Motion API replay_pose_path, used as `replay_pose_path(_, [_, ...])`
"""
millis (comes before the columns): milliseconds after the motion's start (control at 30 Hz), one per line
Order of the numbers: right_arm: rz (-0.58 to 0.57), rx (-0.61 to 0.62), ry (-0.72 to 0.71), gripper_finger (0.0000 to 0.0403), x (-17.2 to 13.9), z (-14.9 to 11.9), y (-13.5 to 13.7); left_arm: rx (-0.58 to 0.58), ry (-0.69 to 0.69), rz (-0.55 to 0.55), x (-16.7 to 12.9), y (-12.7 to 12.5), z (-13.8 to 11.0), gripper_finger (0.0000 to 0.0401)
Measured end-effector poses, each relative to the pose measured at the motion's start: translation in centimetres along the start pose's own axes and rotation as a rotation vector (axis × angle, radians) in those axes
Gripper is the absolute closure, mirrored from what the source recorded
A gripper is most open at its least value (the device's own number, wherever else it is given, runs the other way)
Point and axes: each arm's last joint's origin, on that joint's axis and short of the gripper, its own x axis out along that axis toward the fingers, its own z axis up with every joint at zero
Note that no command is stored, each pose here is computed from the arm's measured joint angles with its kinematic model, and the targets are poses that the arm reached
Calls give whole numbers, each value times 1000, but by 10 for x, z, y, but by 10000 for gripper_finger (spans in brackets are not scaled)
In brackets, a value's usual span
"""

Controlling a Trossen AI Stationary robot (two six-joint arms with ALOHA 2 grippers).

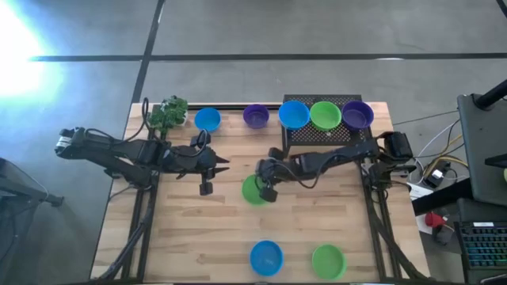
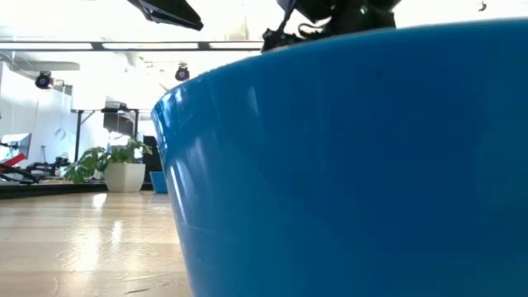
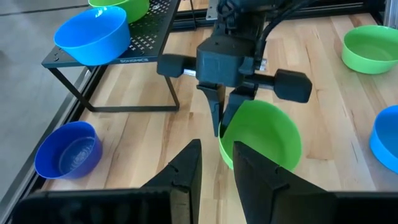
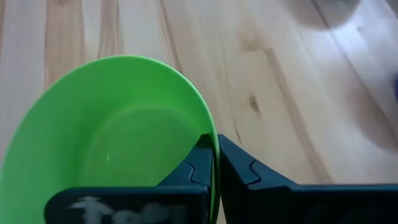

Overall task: Pick & Place Mini bowls
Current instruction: Stack the left green bowl on the green bowl on the shelf

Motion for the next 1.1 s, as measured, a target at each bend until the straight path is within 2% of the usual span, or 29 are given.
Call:
replay_pose_path(267, [-17, -51, 57, 395, -20, 23, -3, 5, 0, 0, 0, 0, 0, 317])
replay_pose_path(400, [-21, -63, 42, 395, -34, 33, -9, 5, 1, 0, 0, 0, 0, 317])
replay_pose_path(600, [-26, -34, 2, 395, -74, 41, -24, 12, 8, 1, 0, 0, -1, 317])
replay_pose_path(800, [-46, 54, -57, 395, -128, 40, -46, 44, 8, 1, 0, 0, -1, 317])
replay_pose_path(1100, [-252, 271, -158, 395, -199, 29, -97, 49, 1, 0, 0, 0, 0, 317])
